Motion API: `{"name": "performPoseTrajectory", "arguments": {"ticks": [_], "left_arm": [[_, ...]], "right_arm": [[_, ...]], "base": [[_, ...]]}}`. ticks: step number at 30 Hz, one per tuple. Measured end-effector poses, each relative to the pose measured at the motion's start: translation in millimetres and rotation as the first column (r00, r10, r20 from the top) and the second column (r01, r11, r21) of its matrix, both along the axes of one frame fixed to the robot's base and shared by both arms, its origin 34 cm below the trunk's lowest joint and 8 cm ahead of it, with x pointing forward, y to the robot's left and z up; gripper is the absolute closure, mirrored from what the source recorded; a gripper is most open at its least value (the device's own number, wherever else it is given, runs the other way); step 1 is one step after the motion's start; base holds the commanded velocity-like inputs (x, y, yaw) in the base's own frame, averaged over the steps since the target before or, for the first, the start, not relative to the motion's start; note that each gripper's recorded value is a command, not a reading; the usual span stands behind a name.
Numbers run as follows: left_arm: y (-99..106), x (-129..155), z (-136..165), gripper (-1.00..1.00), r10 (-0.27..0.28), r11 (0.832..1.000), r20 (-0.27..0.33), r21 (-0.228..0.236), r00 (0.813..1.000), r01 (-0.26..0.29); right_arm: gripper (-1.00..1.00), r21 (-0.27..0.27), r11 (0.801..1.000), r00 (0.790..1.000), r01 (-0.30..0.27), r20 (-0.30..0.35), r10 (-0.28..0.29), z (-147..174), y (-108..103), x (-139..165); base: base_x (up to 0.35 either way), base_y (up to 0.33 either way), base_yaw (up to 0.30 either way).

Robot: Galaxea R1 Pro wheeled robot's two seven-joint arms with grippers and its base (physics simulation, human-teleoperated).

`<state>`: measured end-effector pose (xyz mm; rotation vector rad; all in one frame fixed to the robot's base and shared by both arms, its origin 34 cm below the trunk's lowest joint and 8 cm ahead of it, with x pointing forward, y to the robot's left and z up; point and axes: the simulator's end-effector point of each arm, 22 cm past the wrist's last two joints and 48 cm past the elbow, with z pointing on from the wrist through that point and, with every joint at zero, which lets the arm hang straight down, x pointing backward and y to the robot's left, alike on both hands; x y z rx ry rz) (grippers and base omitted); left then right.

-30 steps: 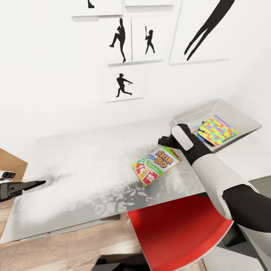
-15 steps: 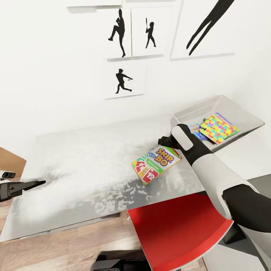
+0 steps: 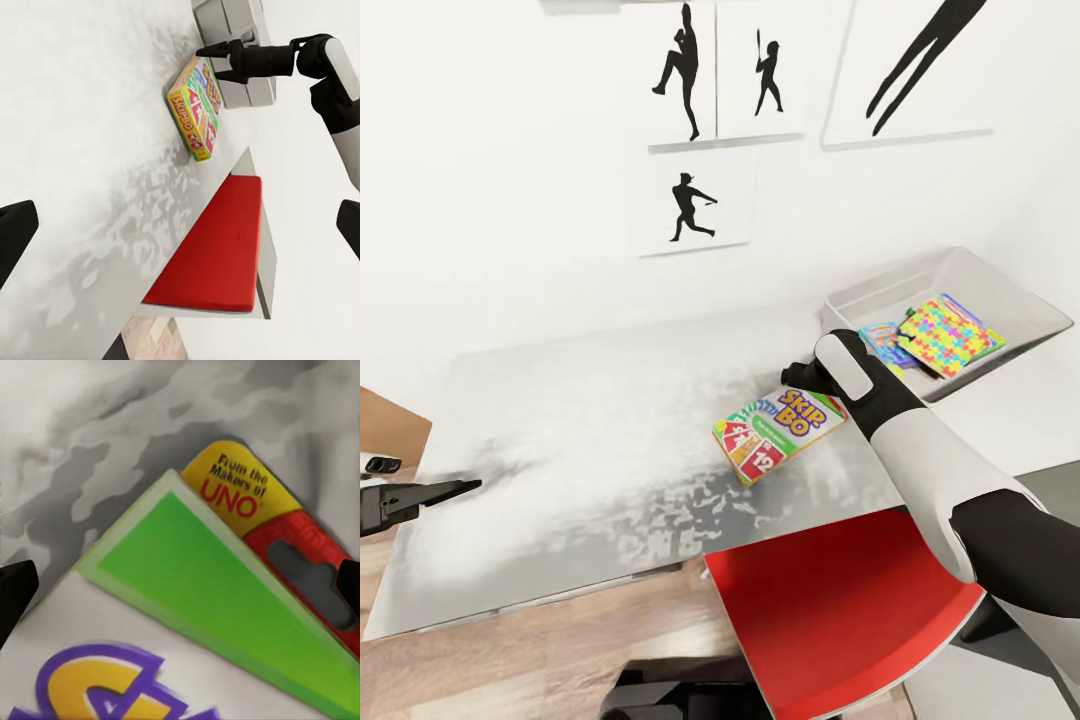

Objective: Put all the toys in the child's room - the three board games (two on the bed and one on the table), the two jigsaw puzzles on the table, and the tennis ball on the table - inside the toy box on the table in the child's room.

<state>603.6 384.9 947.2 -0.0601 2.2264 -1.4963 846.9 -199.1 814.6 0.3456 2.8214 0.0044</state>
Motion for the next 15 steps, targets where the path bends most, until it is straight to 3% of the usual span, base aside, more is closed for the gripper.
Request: {"name": "performPoseTrajectory", "arguments": {"ticks": [10, 15], "left_arm": [[-0.3, -0.1, -0.6, -1.0, -0.001, 1.0, -0.001, 0.0, 1.0, 0.001], [-0.3, -0.1, -0.7, -1.0, -0.001, 1.0, -0.001, 0.0, 1.0, 0.001]], "right_arm": [[-1.0, 0.001, 1.0, 1.0, -0.001, 0.0, 0.001, -0.5, 0.7, 0.1], [-1.0, -0.006, 1.0, 1.0, -0.004, -0.002, 0.004, -1.0, -0.8, -0.4]], "base": [[-0.018, 0.008, 0.0], [-0.12, 0.154, 0.0]]}}
